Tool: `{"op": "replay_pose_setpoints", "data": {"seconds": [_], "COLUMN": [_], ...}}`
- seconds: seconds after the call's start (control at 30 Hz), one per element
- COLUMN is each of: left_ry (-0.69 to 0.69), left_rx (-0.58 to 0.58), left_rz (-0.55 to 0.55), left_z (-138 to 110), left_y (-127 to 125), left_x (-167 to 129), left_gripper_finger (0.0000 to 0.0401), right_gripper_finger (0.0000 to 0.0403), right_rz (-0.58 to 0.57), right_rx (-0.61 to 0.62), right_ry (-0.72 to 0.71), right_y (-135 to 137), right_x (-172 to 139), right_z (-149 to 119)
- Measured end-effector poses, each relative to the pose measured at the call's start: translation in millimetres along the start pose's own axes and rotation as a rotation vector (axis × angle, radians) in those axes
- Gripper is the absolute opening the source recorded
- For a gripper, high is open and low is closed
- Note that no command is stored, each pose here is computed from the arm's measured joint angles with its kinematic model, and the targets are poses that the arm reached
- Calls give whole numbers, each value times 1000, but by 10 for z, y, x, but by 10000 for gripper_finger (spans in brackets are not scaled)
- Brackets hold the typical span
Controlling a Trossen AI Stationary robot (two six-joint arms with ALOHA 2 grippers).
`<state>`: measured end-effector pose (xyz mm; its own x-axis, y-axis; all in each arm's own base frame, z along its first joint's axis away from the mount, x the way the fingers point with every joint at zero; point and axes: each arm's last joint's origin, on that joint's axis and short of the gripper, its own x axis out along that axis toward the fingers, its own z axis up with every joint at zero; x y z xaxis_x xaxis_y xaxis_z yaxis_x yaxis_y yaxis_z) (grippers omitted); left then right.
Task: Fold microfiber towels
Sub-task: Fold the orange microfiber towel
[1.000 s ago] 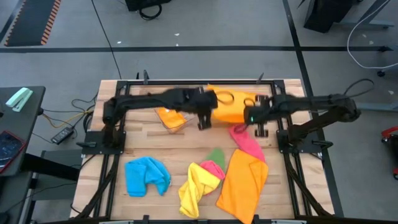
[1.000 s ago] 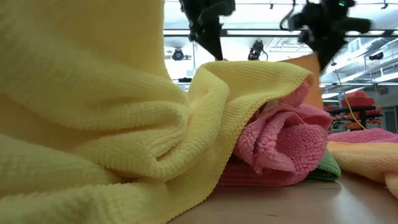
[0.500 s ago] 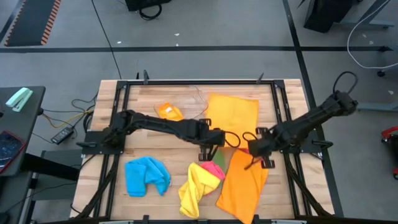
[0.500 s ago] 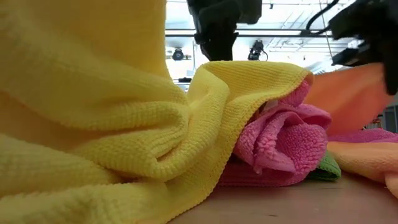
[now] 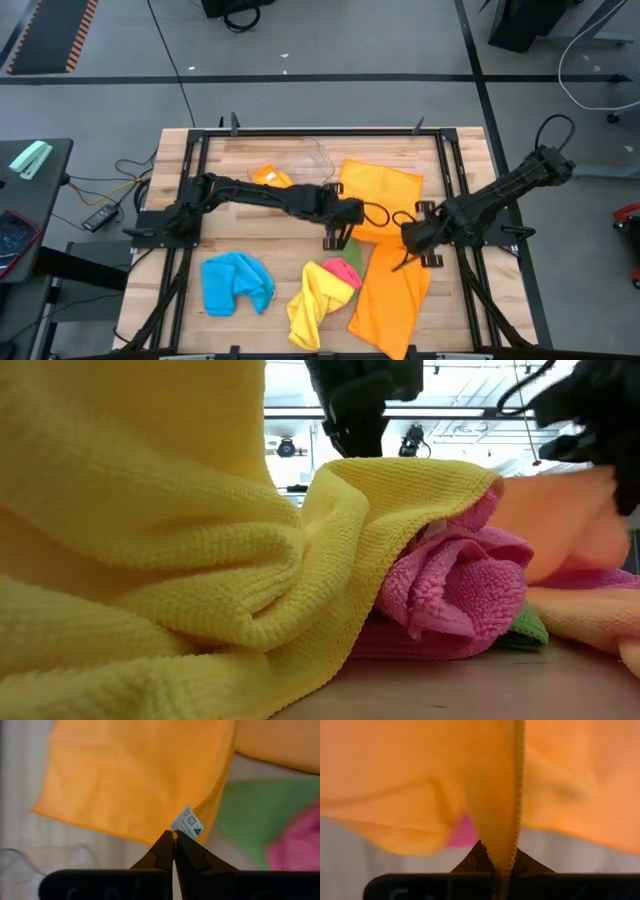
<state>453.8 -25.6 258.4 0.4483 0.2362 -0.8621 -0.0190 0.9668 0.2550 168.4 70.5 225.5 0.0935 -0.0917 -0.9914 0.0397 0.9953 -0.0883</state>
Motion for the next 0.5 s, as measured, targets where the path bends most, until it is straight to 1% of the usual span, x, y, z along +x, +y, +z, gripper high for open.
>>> {"op": "replay_pose_setpoints", "data": {"seconds": [0.1,0.2,0.33,0.5], "left_ry": [-10,-30,-48,-44], "left_rx": [-22,-51,-108,-129], "left_rz": [32,67,109,117], "left_z": [6,5,-26,-100], "left_y": [261,552,916,1239], "left_x": [65,129,196,304], "left_gripper_finger": [11,23,29,12], "right_gripper_finger": [7,7,7,7], "right_rz": [-112,-175,-213,-251], "right_rx": [57,90,116,130], "right_ry": [67,126,158,193], "right_y": [-193,-377,-607,-841], "right_x": [12,20,39,54], "right_z": [-22,-28,-1,3]}}
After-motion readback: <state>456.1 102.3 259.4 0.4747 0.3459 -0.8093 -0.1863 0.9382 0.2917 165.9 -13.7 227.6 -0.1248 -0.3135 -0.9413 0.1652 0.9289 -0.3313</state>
